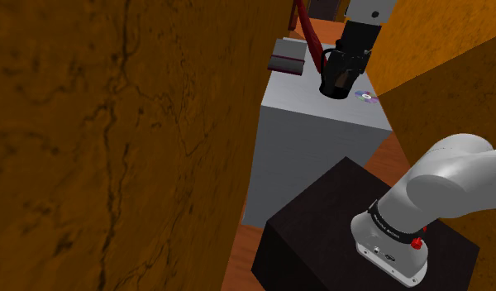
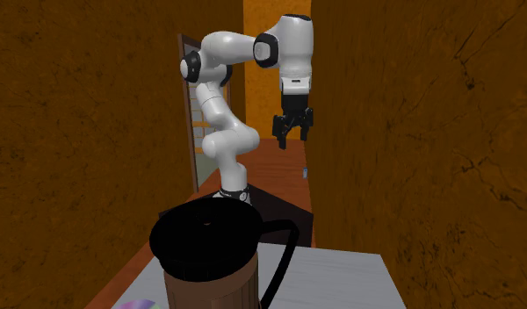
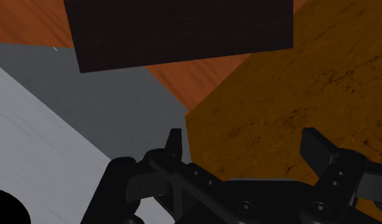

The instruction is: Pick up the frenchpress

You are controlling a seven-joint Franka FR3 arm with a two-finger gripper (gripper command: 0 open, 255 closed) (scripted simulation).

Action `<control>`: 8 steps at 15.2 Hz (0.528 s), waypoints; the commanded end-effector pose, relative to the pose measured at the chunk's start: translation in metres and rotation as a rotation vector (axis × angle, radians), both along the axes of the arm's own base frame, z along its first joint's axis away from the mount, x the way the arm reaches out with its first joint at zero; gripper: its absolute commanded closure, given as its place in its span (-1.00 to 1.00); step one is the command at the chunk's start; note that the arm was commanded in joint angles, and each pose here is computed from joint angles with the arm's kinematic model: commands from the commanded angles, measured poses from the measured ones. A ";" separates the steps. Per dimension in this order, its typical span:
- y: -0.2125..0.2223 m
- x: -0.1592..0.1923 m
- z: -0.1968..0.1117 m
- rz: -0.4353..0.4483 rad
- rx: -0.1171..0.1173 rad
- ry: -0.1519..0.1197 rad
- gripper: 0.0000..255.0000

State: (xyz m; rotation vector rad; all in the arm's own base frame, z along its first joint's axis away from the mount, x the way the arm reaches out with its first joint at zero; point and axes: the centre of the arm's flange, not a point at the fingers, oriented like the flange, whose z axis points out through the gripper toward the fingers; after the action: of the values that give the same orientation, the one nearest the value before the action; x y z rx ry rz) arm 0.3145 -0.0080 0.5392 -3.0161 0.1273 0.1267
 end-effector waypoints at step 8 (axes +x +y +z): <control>-0.081 0.038 0.012 -0.006 -0.013 -0.004 -1.00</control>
State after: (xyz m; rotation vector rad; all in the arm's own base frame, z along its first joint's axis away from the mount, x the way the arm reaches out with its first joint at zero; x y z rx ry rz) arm 0.3470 -0.0760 0.5524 -3.0256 0.1371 0.1192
